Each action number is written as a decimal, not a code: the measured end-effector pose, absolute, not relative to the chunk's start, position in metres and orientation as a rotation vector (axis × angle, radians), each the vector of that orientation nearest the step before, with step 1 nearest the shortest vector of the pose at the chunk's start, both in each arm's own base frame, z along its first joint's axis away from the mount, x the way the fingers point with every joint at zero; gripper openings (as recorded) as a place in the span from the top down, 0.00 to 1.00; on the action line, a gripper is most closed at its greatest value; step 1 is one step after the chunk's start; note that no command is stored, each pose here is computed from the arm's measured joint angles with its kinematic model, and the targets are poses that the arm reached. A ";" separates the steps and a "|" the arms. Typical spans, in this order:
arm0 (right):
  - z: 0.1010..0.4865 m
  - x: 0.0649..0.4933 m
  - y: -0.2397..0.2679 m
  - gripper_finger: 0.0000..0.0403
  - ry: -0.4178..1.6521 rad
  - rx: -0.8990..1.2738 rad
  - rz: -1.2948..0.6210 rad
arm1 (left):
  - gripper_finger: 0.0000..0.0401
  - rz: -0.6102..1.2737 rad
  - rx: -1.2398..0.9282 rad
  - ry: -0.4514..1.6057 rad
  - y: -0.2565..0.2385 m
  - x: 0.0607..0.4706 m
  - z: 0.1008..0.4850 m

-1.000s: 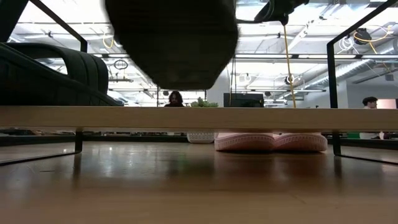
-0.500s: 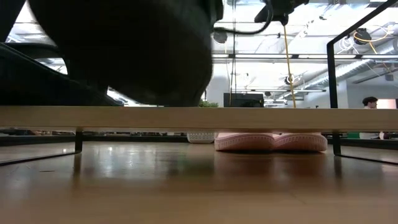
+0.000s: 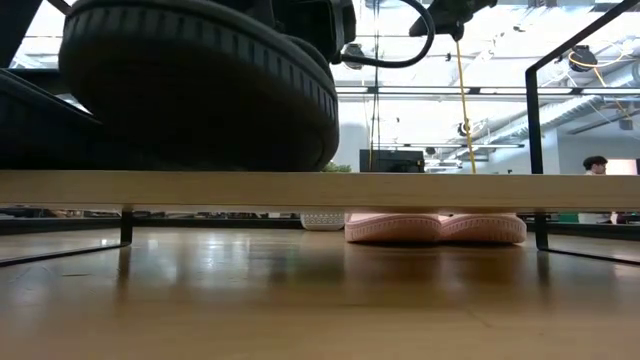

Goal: Pick and place slides into the shelf
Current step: Put the black slipper on the shelf

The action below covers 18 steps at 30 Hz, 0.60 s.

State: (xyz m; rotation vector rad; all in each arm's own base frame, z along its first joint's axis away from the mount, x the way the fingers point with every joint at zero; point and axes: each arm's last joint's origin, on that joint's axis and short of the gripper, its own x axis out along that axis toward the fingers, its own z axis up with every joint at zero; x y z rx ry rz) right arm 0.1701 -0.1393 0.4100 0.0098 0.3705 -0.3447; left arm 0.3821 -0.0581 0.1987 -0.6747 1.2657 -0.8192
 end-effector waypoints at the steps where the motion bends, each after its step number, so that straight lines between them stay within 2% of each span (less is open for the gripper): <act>1: 0.410 0.170 -0.139 0.86 0.371 0.010 -0.345 | 1.00 -0.817 -0.672 1.266 -0.058 0.382 0.199; 18: 0.408 0.169 -0.139 0.86 0.388 0.011 -0.340 | 1.00 -0.768 -0.712 1.329 -0.055 0.374 0.185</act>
